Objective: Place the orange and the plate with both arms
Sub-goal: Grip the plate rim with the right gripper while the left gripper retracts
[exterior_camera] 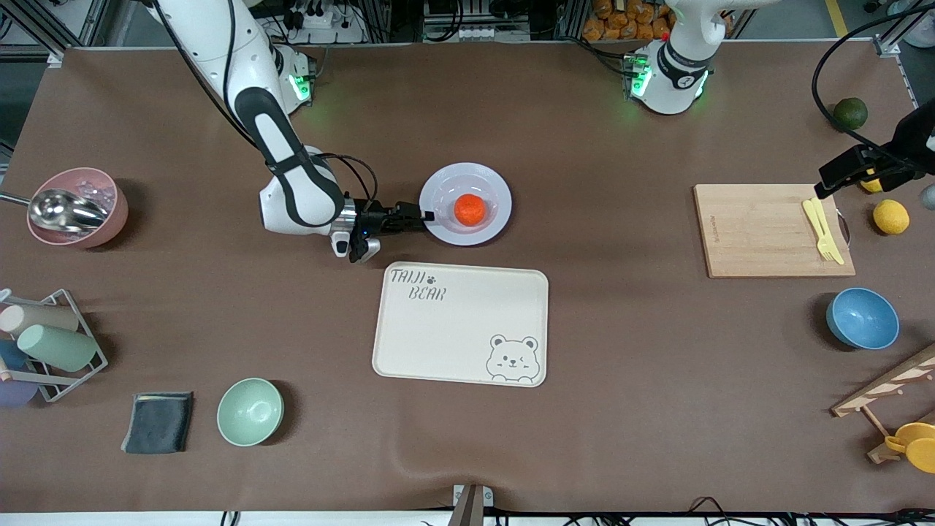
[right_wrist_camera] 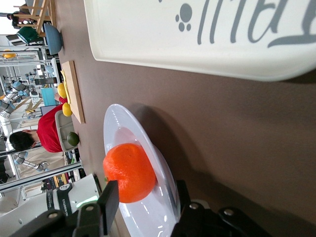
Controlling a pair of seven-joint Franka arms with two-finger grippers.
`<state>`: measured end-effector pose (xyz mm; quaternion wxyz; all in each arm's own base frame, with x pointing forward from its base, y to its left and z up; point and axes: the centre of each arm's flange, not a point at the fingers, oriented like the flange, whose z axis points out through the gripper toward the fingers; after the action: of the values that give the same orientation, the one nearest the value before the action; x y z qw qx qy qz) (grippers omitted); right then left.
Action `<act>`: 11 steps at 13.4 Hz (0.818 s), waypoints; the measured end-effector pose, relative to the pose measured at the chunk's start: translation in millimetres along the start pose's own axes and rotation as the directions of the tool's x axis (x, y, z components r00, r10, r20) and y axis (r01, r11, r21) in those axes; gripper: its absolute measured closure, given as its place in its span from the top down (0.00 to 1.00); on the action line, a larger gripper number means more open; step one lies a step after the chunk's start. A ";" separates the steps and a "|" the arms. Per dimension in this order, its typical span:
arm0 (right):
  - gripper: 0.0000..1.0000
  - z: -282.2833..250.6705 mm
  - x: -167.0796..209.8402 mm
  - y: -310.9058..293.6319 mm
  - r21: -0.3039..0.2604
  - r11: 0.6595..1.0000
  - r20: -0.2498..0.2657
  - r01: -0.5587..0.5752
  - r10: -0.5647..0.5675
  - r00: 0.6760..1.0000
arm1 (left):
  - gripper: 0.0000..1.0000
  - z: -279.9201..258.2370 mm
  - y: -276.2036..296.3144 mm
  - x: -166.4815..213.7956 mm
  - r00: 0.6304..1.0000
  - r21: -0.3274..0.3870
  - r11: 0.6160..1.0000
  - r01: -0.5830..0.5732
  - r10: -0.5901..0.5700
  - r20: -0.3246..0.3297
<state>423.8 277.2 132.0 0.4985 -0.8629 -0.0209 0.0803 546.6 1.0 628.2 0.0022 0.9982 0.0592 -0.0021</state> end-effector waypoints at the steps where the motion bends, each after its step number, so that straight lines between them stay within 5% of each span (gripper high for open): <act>1: 0.54 1.3 -0.7 3.2 0.001 1.000 -0.001 0.004 -0.004 1.000 | 1.00 -0.2 1.3 -0.1 1.000 0.000 1.000 -0.002 0.002 -0.001; 7: 0.36 6.7 -3.5 16.1 0.007 1.000 -0.016 0.023 -0.023 1.000 | 1.00 0.0 0.8 0.0 1.000 0.000 1.000 -0.002 0.002 -0.001; 10: 0.07 6.8 -2.9 14.8 0.019 1.000 -0.023 0.022 -0.022 0.999 | 1.00 -0.1 -2.5 0.5 1.000 0.000 1.000 0.005 -0.005 -0.002; 11: 0.06 6.6 -2.0 11.5 0.033 0.999 -0.022 0.028 -0.027 0.999 | 1.00 -0.1 -2.8 0.6 1.000 0.000 1.000 0.005 -0.005 -0.003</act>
<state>420.3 276.8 119.1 0.5140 -0.8550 -0.0260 0.0645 546.8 3.9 628.3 0.0023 0.9981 0.0618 -0.0007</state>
